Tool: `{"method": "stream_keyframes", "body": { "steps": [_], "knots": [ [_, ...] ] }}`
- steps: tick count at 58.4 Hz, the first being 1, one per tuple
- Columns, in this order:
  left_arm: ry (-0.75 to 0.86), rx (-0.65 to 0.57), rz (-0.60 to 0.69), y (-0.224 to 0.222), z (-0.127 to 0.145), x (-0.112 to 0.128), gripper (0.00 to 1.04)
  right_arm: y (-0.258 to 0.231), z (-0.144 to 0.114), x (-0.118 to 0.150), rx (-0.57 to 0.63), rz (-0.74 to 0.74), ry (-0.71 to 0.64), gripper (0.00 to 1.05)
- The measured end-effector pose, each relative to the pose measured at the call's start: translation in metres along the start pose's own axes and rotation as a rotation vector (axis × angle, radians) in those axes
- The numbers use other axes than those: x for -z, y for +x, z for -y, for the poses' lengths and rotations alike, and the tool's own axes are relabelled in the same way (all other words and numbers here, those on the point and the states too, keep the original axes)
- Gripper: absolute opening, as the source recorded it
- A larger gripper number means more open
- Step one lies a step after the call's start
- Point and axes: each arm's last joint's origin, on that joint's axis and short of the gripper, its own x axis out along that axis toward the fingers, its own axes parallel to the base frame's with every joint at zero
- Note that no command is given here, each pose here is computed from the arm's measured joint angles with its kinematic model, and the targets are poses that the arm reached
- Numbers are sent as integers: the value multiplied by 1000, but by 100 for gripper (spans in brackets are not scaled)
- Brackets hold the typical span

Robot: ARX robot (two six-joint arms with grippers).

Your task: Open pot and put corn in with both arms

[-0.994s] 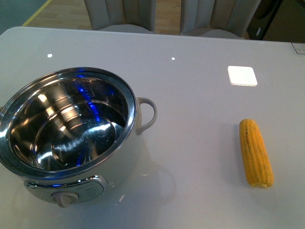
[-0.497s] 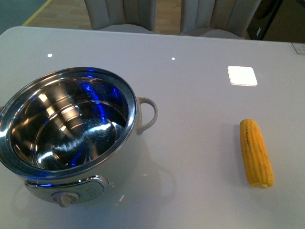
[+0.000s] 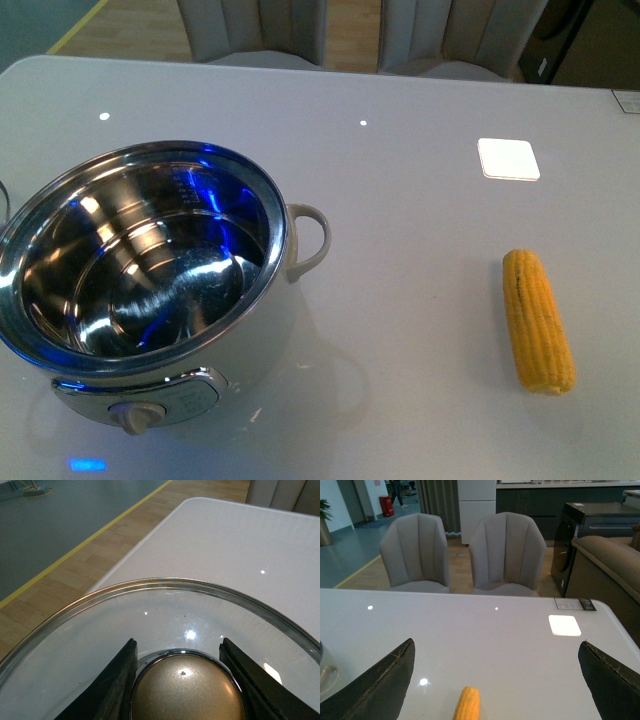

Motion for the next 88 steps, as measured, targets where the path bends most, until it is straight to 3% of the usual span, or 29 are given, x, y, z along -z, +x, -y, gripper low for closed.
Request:
{"method": "stream_keyframes", "body": {
  "steps": [20, 73, 83, 88],
  "knots": [
    [-12, 28, -43, 12, 2, 38, 43, 0, 0, 0, 0, 0, 0, 96],
    [-13, 27, -44, 11, 2, 40, 44, 0, 0, 0, 0, 0, 0, 96],
    [-15, 26, -41, 11, 2, 40, 68, 0, 0, 0, 0, 0, 0, 96],
    [-15, 26, -40, 11, 2, 40, 86, 0, 0, 0, 0, 0, 0, 96]
  ]
}}
